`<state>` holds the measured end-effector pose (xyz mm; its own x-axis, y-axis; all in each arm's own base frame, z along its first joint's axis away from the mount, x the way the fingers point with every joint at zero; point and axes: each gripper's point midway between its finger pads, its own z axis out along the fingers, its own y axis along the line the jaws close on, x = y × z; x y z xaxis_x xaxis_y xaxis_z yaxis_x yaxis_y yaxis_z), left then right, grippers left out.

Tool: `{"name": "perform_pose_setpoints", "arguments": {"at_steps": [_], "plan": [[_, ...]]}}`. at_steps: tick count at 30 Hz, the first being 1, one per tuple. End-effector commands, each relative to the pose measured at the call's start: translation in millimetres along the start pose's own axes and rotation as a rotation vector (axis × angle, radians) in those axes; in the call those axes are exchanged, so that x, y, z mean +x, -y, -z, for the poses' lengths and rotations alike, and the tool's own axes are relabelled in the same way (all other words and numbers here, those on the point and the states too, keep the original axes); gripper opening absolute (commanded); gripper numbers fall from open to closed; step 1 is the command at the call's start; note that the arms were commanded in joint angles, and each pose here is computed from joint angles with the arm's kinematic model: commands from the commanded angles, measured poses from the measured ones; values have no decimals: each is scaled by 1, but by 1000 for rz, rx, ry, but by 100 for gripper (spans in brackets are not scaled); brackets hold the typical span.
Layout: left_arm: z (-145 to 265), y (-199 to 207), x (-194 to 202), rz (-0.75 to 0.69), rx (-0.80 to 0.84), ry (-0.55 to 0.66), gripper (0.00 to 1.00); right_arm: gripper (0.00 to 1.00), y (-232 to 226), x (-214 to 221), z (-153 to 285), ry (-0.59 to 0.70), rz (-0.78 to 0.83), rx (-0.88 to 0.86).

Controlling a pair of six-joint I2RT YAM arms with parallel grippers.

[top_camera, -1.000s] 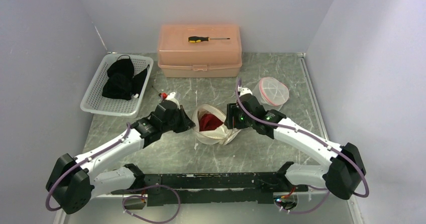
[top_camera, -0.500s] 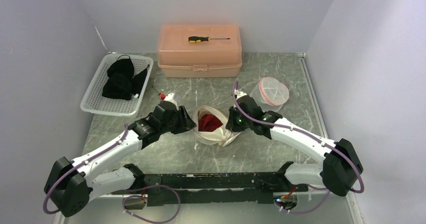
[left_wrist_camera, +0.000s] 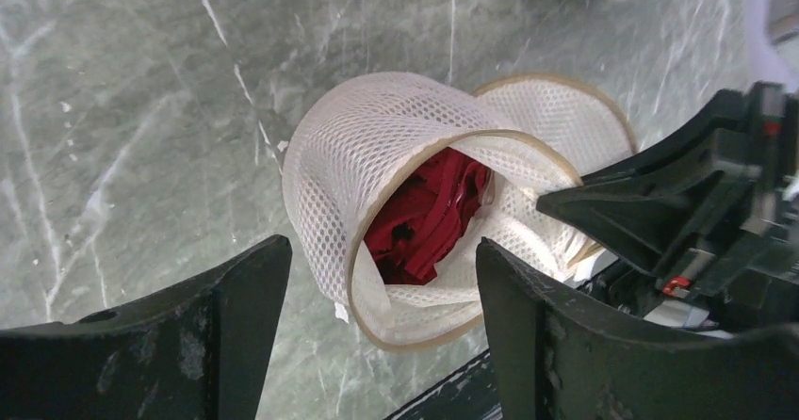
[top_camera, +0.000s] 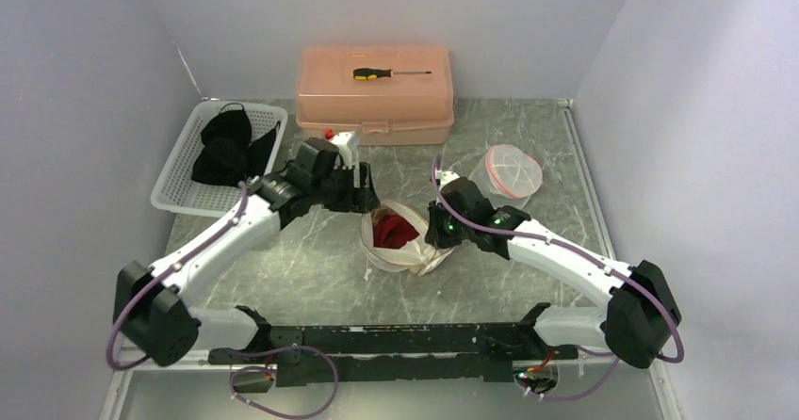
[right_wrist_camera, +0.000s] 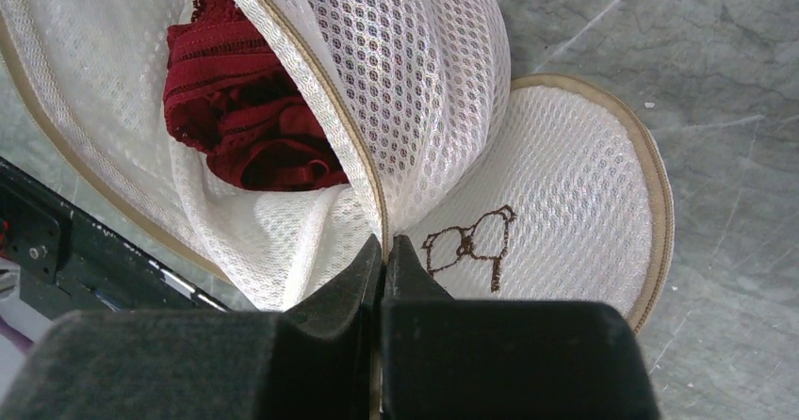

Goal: Unzip the laundry bag and remove the bra
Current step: Adjust the laundry bag at the center of the board.

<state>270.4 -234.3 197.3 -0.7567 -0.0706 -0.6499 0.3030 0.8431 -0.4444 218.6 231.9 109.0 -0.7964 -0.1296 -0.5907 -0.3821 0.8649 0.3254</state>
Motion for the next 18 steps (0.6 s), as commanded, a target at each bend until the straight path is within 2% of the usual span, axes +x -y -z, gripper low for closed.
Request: {"name": "perform_pose_setpoints", "arguments": {"at_steps": [1, 4, 6, 9, 10, 11, 14, 18], "plan": [[-11, 7, 23, -131, 72, -188, 75, 0, -11, -17, 10, 41, 34, -43], [-23, 0, 29, -119, 38, -234, 69, 0, -13, -20, 13, 42, 43, -47], [-26, -8, 31, -102, -4, -241, 61, 0, -13, -23, 17, 48, 48, -43], [-30, -14, 35, -82, -34, -242, 35, 0, -13, -30, 23, 62, 55, -32], [-32, -15, 35, -69, -40, -243, 11, 0, -13, -32, 25, 61, 57, -22], [-32, -14, 35, -60, -40, -246, 4, 0, -14, -37, 27, 69, 60, -15], [-25, -7, 23, -28, -36, -207, 3, 0, -17, -55, 39, 96, 73, 6], [1, 16, -7, 19, 31, -64, 3, 4, -25, -87, 59, 161, 86, 20]]}}
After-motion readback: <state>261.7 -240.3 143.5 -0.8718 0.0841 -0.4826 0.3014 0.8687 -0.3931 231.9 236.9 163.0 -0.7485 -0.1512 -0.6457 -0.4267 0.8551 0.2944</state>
